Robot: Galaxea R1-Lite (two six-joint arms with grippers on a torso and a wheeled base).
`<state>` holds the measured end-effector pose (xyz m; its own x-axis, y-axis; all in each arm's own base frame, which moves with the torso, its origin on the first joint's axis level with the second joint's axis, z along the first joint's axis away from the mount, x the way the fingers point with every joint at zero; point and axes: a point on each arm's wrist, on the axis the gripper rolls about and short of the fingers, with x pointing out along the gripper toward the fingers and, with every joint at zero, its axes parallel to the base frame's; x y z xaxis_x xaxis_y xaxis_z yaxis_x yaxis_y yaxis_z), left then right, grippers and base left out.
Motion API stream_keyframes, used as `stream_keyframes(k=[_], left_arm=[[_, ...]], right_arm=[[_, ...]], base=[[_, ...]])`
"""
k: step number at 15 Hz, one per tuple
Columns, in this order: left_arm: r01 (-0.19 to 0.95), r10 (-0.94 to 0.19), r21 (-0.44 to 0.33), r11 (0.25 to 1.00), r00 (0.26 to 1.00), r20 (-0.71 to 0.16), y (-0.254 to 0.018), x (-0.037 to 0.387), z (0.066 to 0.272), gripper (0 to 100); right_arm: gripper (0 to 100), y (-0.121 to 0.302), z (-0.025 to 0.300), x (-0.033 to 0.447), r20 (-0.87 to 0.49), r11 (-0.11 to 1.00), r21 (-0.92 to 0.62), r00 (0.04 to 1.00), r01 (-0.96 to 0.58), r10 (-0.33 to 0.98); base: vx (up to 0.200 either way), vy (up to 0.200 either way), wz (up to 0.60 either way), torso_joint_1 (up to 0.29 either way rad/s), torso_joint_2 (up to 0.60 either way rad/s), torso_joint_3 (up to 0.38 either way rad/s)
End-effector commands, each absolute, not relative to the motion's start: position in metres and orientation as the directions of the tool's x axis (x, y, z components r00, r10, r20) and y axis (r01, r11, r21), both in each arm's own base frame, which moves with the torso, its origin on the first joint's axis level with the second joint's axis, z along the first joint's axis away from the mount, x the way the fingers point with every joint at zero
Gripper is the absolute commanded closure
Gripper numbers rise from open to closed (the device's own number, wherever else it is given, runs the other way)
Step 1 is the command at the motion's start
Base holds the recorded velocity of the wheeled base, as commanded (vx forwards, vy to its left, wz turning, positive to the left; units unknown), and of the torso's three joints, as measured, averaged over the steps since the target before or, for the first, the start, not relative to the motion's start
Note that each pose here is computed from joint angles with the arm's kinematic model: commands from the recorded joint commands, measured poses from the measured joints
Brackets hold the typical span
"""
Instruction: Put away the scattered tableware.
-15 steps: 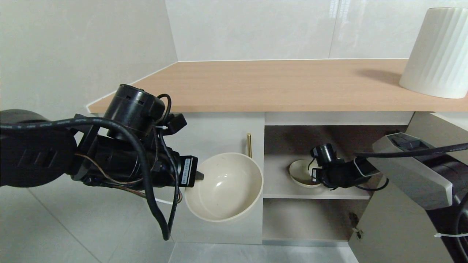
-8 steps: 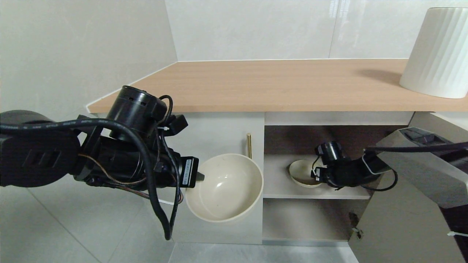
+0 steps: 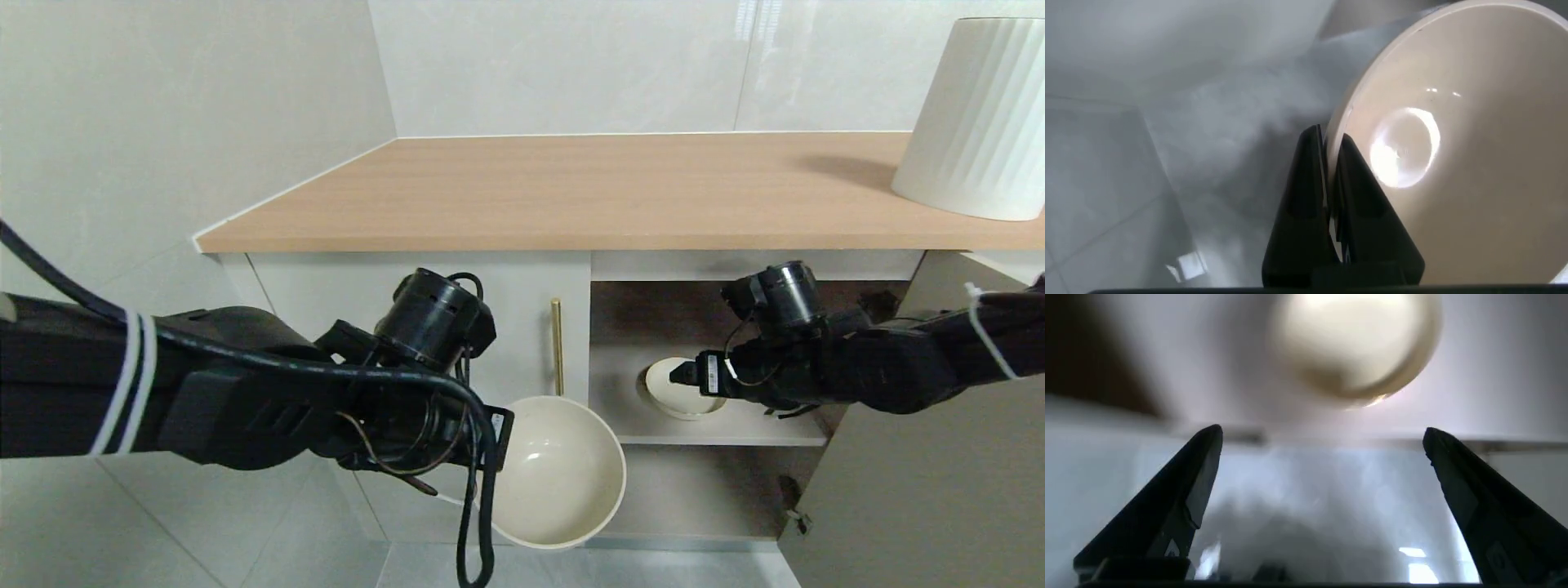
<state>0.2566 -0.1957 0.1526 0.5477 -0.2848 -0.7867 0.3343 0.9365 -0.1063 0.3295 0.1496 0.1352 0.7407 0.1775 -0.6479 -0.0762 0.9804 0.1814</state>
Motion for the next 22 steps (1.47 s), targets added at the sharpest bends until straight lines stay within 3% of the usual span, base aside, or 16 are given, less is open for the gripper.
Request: stream_keyframes(k=[1,5,10,18,19,22], left_arm=[[0.335,-0.245,-0.064,0.94,0.533,-0.81,-0.21,0.262,0.128,100],[0.322,-0.26,-0.074,0.944,0.587,-0.767,-0.228,0.254,0.127,100],[0.329,-0.285,-0.089,0.94,0.618,-0.733,-0.233,0.252,0.133,100],[0.326,-0.285,-0.087,0.941,0.629,-0.723,-0.234,0.251,0.135,100],[0.326,-0.284,-0.086,0.941,0.628,-0.724,-0.234,0.252,0.135,100],[0.326,-0.281,-0.084,0.942,0.625,-0.728,-0.234,0.252,0.133,100]], right_arm=[[0,0.157,0.191,0.278,-0.584,0.959,0.215,0.763,-0.185,0.278],[0,0.18,0.192,0.249,-0.636,0.94,0.194,0.693,-0.282,0.339],[0,0.206,0.16,0.251,-0.706,0.935,0.168,0.623,-0.313,0.336],[0,0.217,0.144,0.253,-0.736,0.934,0.161,0.592,-0.318,0.328],[100,0.218,0.144,0.254,-0.735,0.935,0.168,0.592,-0.312,0.33],[100,0.219,0.144,0.253,-0.733,0.934,0.175,0.592,-0.31,0.334]], base=[[0.0,0.0,0.0,0.0,0.0,0.0],[0.0,0.0,0.0,0.0,0.0,0.0],[0.0,0.0,0.0,0.0,0.0,0.0],[0.0,0.0,0.0,0.0,0.0,0.0],[0.0,0.0,0.0,0.0,0.0,0.0],[0.0,0.0,0.0,0.0,0.0,0.0]])
